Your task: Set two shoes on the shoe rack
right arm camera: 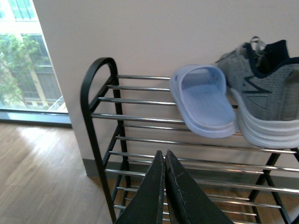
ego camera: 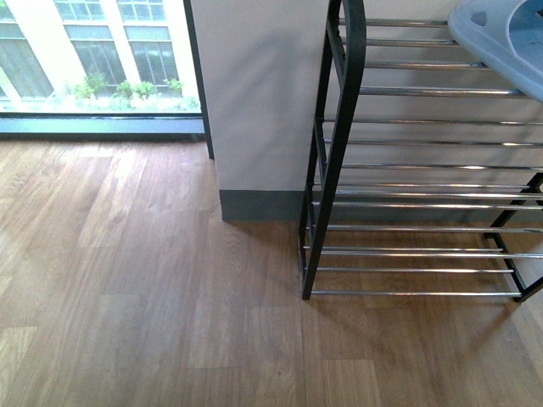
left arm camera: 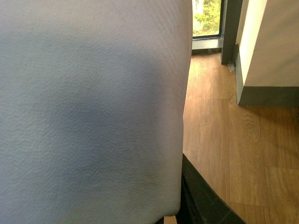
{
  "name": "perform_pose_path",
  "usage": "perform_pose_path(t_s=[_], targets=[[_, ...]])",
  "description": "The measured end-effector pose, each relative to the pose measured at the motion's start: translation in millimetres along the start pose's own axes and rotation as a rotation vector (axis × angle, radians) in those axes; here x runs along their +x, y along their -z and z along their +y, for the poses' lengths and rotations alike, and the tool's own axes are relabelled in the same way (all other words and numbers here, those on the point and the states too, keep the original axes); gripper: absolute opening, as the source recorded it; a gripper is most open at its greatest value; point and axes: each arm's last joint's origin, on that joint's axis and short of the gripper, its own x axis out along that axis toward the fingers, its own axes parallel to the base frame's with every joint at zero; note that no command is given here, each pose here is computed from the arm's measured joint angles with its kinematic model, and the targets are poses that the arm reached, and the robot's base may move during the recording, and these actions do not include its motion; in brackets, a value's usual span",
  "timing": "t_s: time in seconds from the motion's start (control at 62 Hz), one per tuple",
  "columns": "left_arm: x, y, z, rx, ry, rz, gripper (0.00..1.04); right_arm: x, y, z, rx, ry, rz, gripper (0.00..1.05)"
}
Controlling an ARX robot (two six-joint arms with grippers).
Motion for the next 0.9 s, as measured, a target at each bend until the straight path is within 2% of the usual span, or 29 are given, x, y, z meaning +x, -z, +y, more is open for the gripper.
perform_pose_path(t_s=[0.904], targets=[[0, 0, 0, 0.0, 0.0, 0.0, 0.02, -28, -6, 2, 0.0, -0.011, -0.02, 0.02]])
